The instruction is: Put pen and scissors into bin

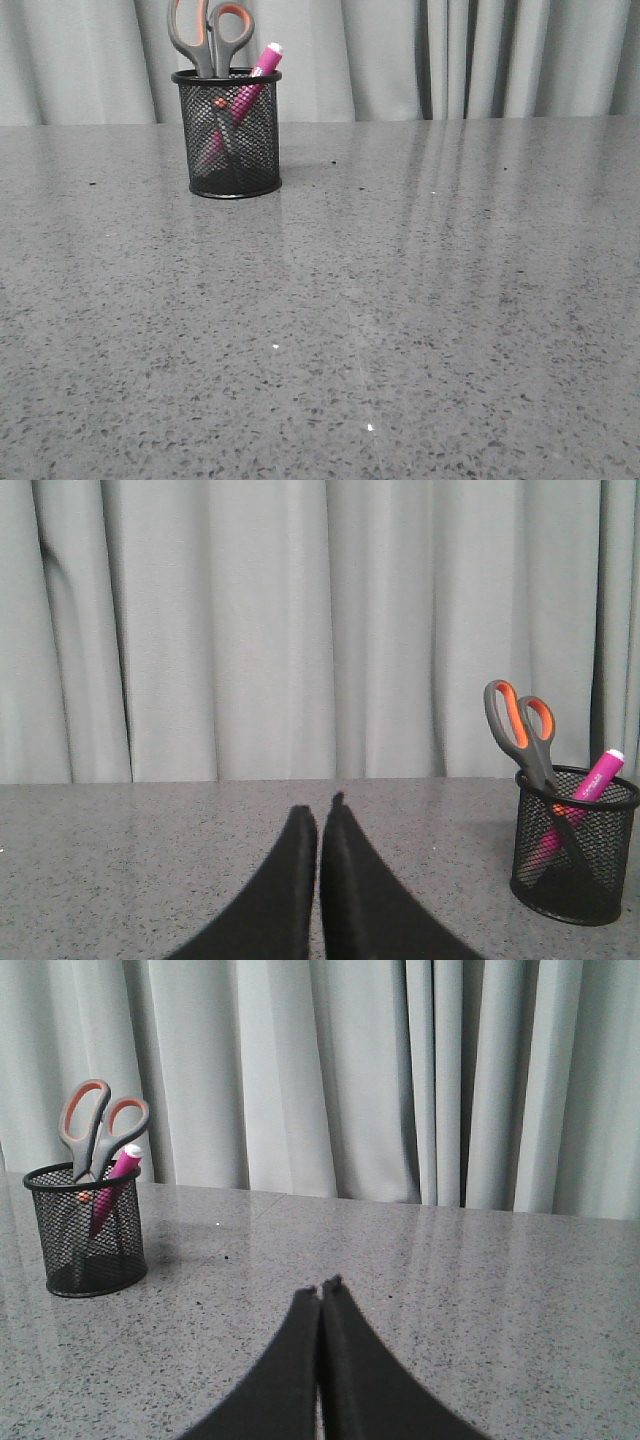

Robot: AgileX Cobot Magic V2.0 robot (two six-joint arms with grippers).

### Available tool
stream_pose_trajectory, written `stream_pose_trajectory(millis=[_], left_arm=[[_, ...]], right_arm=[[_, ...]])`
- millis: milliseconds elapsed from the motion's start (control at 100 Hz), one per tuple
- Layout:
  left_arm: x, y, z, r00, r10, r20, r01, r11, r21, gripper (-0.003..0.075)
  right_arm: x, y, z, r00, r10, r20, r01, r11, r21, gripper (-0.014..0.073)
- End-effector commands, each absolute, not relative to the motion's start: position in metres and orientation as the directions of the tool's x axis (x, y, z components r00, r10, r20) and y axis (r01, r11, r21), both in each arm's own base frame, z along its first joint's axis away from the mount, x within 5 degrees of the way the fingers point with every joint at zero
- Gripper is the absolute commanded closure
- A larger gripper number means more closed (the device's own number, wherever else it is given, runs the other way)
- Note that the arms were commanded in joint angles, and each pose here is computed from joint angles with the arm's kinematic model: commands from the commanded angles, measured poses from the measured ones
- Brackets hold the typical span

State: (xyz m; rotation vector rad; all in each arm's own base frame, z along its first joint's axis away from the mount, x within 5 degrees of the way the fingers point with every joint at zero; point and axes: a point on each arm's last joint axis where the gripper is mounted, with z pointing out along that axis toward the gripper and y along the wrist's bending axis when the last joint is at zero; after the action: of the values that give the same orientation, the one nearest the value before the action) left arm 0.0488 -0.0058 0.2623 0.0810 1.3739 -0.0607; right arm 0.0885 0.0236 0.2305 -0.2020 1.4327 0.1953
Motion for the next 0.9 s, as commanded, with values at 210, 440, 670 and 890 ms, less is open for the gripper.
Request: stream_pose_trajectory(millis=[210, 440, 670, 890], left_arm=[[0.0480, -0.0025, 0.2716, 0.219, -0.092, -0.971, 0.076, 0.994, -0.077, 0.0739], [0.0480, -0.0025, 0.2716, 0.219, -0.092, -0.971, 0.076, 0.994, -0.077, 0.0739], [0.0480, -0.0025, 0.2716, 0.219, -0.092, -0.971, 0.076, 0.994, -0.077, 0.0739], [0.0480, -0.0025, 0.2717, 0.223, -0.036, -0.974, 0.064, 0.998, -0.022, 0.0739]], right_arm=[[0.0885, 0.0217, 0.2454, 0.228, 0.024, -0.973, -0.229, 0.973, -0.030, 0.0666], [0.0885, 0.0217, 0.2452, 0.224, 0.030, -0.974, -0.230, 0.973, -0.023, 0.0666], [0.0885, 0.0217, 0.2452, 0.224, 0.030, -0.974, -0.230, 0.973, -0.023, 0.0666], [0.0885, 0.0217, 0.2452, 0.224, 0.030, -0.974, -0.230, 0.973, -0.023, 0.0666]])
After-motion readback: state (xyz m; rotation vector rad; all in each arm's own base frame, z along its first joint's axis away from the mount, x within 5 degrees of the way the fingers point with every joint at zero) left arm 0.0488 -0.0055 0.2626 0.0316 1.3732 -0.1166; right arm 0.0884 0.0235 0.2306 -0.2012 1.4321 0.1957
